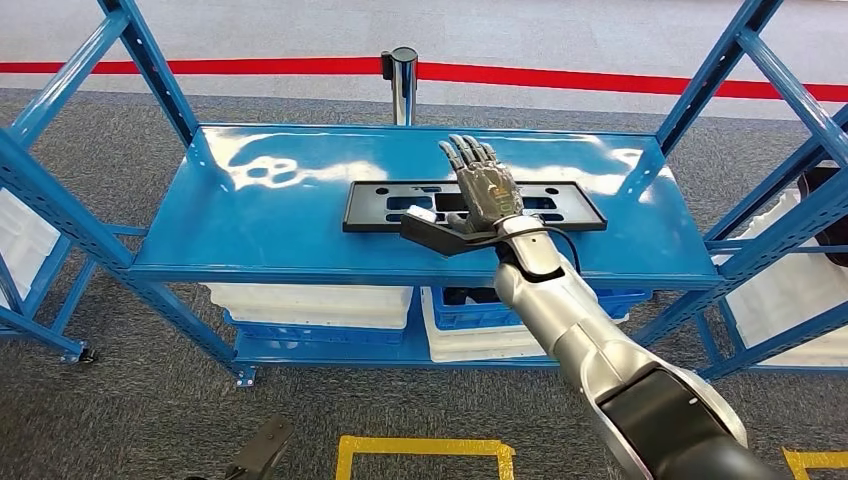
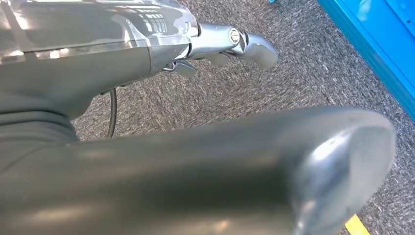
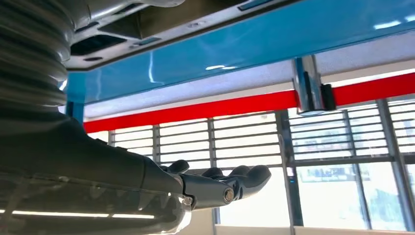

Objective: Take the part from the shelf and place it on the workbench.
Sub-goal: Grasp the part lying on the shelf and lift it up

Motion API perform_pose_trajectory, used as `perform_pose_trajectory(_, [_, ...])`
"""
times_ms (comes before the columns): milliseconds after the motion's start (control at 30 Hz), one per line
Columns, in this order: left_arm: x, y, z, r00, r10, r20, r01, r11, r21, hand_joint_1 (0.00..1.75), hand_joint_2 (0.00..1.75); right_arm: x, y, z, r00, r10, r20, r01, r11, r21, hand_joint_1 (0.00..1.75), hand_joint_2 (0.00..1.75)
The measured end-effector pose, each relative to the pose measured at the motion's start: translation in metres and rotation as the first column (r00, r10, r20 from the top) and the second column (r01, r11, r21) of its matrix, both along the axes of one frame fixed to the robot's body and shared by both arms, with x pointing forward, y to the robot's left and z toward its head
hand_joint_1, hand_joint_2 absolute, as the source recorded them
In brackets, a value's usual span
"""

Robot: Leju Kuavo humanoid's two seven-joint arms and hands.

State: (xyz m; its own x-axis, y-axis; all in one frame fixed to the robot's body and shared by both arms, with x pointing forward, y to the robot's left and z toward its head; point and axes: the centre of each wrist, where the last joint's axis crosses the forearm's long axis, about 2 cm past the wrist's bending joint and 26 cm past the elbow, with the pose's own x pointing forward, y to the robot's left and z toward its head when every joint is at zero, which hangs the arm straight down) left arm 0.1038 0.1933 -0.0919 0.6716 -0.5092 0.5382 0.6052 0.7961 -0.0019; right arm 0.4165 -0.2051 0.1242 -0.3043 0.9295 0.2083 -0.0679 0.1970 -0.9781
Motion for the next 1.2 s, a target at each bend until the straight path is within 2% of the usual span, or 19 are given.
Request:
perform_pose_trajectory(300, [-0.003, 0.003, -0.001, 0.998, 0.064, 0.006, -0.063, 0.998, -0.022, 0.00, 0.00, 0.009, 0.004, 0.014, 0.960, 0.237, -0.149, -0.240, 0.971, 0.000, 0.00, 1.75])
perform_pose_trajectory(500, [-0.008, 0.008, -0.003, 0.995, 0.095, 0.000, -0.095, 0.995, -0.019, 0.00, 0.00, 0.009, -0.003, 0.014, 0.938, 0.292, -0.185, -0.298, 0.954, -0.008, 0.00, 1.75])
perform_pose_trajectory(767, [-0.009, 0.010, -0.004, 0.995, 0.101, -0.003, -0.101, 0.995, -0.018, 0.00, 0.00, 0.004, -0.005, 0.008, 0.957, 0.241, -0.159, -0.251, 0.967, -0.043, 0.00, 1.75])
perform_pose_trajectory(1200, [-0.007, 0.007, -0.003, 0.998, 0.063, -0.004, -0.063, 0.998, -0.004, 0.00, 0.00, -0.009, 0.020, -0.006, 0.975, 0.113, -0.193, -0.132, 0.987, -0.087, 0.00, 1.75])
